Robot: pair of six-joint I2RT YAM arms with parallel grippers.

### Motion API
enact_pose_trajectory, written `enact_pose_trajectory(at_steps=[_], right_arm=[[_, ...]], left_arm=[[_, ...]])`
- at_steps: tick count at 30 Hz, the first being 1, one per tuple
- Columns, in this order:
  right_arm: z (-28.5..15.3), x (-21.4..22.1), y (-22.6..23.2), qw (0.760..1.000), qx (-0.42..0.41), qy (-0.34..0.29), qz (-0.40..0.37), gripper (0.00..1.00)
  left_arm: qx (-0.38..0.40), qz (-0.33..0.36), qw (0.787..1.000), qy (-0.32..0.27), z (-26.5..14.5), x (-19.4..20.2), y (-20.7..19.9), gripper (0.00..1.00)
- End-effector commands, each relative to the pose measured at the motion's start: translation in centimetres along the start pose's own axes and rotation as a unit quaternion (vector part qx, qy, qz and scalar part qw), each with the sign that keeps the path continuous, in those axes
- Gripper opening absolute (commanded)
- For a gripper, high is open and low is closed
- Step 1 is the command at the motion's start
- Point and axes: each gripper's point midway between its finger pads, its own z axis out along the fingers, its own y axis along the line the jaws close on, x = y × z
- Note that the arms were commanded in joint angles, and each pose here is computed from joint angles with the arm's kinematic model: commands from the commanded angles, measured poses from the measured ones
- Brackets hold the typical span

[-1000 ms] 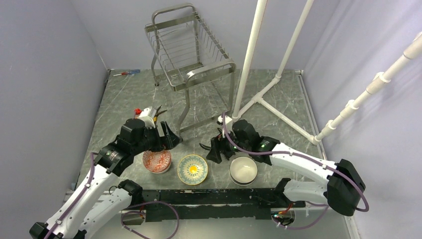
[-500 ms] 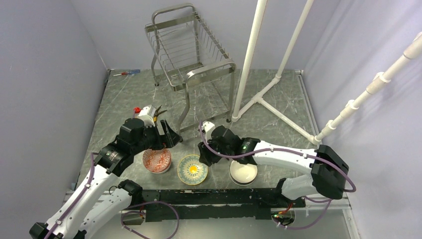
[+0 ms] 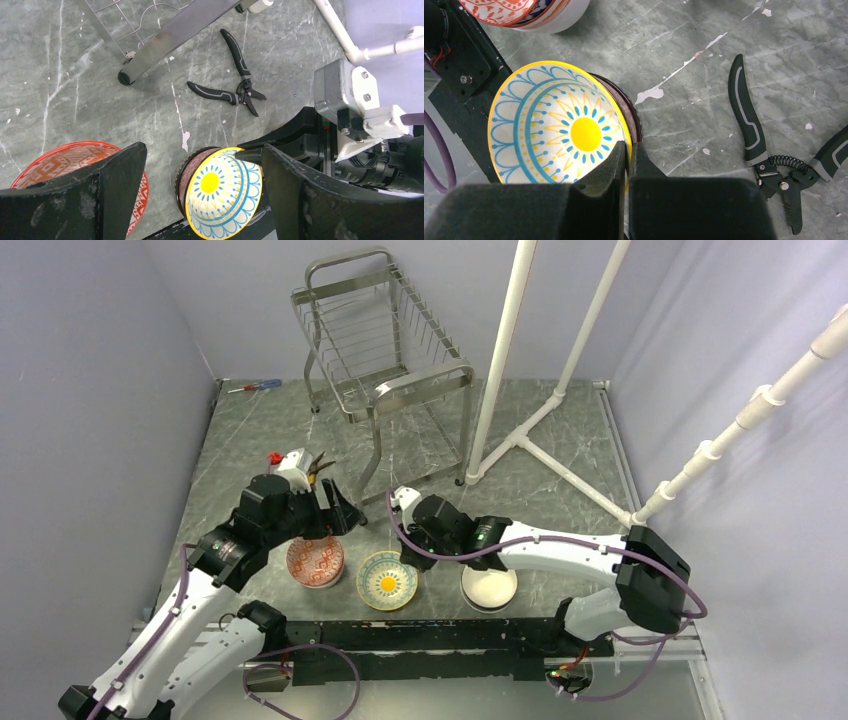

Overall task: Load the bowls into the dish rack
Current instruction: Pick up the bowl from the center of the board.

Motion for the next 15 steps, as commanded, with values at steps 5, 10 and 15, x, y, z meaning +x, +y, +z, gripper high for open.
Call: enact_pose_trajectory(at_steps=[5,10,15], right_arm=[[-2.1,-4.6,1.2,0.998,-0.012,-0.069,-0.003,0.00],[-3.2,-5.8,1.4,0.996,-0.010,-0.093,0.006,0.00],[-3.9,-6.6,1.4,0.994,-0.009,-0.106,0.017,0.00]], left_arm=[[0.009,0.008,1.000,-0.012,-0.7,-0.8,-0.6,0.90],[0.070,0.025,0.997,0.029,-0.6,0.9,-2.3,0.88],[0.110,0.031,0.990,0.079,-0.4,2.8,-3.2,0.81]])
